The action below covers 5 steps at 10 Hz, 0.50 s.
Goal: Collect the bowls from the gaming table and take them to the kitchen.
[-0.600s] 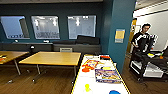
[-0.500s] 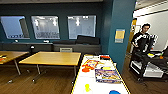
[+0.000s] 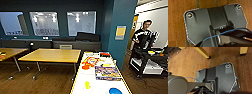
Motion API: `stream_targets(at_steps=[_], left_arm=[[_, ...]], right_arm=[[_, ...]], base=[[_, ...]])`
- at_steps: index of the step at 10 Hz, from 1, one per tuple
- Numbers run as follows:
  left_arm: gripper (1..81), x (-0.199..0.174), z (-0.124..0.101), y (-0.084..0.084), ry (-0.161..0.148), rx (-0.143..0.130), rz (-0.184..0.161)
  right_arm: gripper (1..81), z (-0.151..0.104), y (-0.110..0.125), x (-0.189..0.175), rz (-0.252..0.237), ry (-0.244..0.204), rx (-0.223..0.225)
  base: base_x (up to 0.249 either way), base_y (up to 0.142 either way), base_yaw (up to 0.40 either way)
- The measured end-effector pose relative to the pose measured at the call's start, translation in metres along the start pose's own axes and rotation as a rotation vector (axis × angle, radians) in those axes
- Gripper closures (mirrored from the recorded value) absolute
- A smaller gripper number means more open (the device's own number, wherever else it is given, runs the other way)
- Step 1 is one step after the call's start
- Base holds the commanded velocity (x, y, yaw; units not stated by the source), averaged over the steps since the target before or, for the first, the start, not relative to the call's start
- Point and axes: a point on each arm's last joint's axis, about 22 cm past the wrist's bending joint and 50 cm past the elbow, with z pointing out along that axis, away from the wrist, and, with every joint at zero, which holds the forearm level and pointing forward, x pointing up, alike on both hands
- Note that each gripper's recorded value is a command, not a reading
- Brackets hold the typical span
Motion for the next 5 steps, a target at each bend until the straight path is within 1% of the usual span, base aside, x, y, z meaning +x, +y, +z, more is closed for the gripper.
stream_targets(at_steps=[1, 2, 3, 5], left_arm=[[1.0, -0.012, 0.003, 0.003, -0.027, -0.007, -0.007], [1.0, -0.022, 0.006, 0.005, -0.051, -0.014, -0.014], [1.0, -0.033, 0.009, 0.007, -0.078, -0.019, -0.022], [1.0, -0.055, 0.013, 0.01, -0.133, -0.03, -0.038]], right_arm=[[1.0, -0.029, -0.002, 0.012, 0.018, 0.015, 0.009], [1.0, -0.06, 0.005, 0.024, 0.028, 0.022, -0.005], [1.0, -0.085, 0.007, 0.035, 0.039, 0.019, -0.016], [1.0, -0.117, -0.016, 0.074, 0.065, 0.032, 0.016]], base=[[0.0, 0.0, 0.0], [0.0, 0.0, 0.0], [0.0, 0.0, 0.0], [0.0, 0.0, 0.0]])
